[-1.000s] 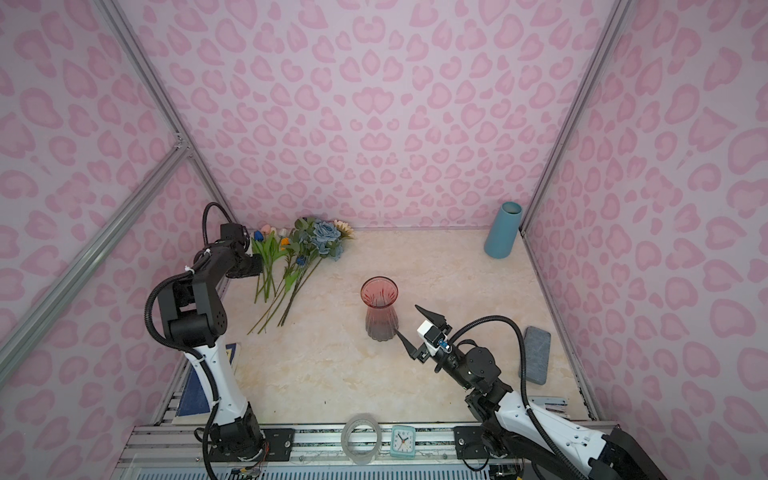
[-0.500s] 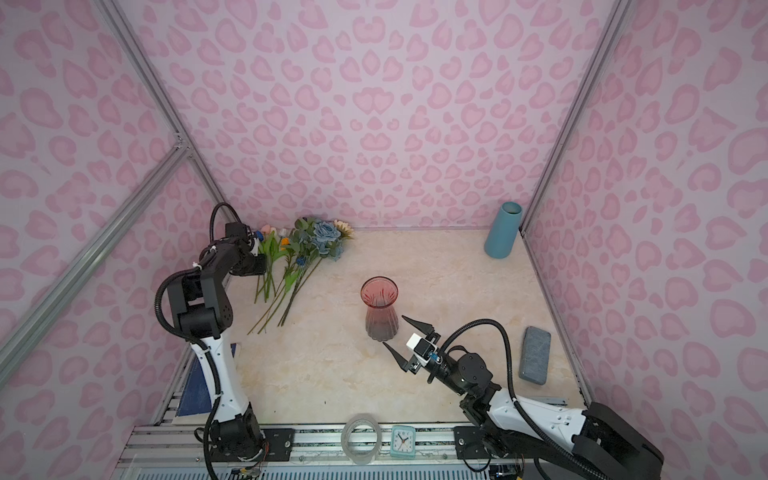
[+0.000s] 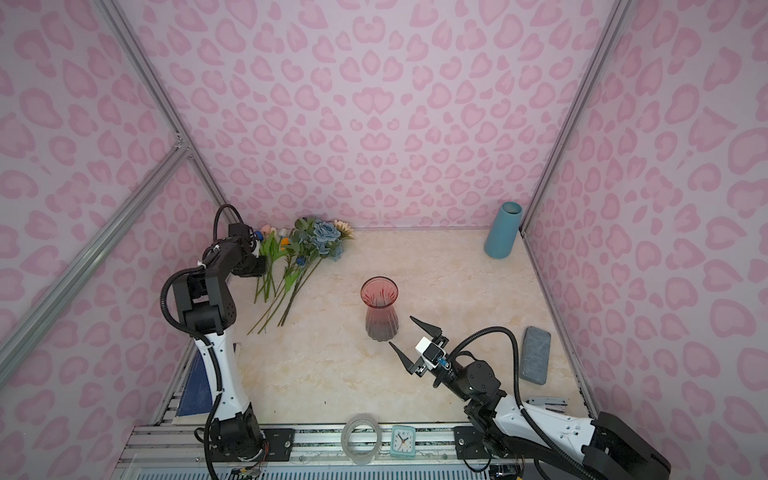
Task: Arrange the flowers into the vase
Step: 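Release the vase and draw back the right gripper while the left lowers onto tulips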
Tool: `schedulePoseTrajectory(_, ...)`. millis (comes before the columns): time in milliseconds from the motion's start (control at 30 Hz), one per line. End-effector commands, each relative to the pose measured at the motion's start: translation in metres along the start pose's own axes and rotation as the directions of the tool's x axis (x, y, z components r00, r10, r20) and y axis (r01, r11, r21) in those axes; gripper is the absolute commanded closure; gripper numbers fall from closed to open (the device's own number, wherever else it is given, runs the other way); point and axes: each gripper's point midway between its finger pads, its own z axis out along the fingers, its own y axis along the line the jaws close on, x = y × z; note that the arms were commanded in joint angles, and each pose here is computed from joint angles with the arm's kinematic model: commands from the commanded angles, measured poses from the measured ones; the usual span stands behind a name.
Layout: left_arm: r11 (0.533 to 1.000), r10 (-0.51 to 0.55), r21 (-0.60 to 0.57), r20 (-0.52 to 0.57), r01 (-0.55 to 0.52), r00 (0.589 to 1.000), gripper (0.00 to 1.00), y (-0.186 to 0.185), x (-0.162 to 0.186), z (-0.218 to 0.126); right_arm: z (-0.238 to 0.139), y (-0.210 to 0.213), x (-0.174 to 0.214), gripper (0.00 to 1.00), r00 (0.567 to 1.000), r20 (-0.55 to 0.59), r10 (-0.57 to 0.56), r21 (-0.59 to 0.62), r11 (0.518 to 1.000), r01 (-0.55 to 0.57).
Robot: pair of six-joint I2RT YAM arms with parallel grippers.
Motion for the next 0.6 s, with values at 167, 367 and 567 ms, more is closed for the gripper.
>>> schedulePoseTrajectory(167, 1.000, 0.011, -0.016, -0.023, -0.011, 1.000, 0.95, 0.001, 0.003, -0.001, -0.001, -0.012, 0.003, 0.23, 1.000, -0.008, -0.011, 0.076, 0.997, 0.012)
schedulePoseTrajectory(367, 0.999, 0.037, -0.002, -0.037, -0.037, 0.999, 0.97, -0.002, 0.007, -0.001, 0.002, -0.013, 0.010, 0.23, 1.000, -0.027, -0.011, 0.084, 0.996, 0.013)
schedulePoseTrajectory(567, 0.999, 0.041, -0.002, -0.042, -0.041, 0.998, 0.97, -0.002, 0.008, 0.001, 0.003, -0.013, 0.013, 0.23, 0.999, -0.038, -0.014, 0.088, 0.996, 0.017)
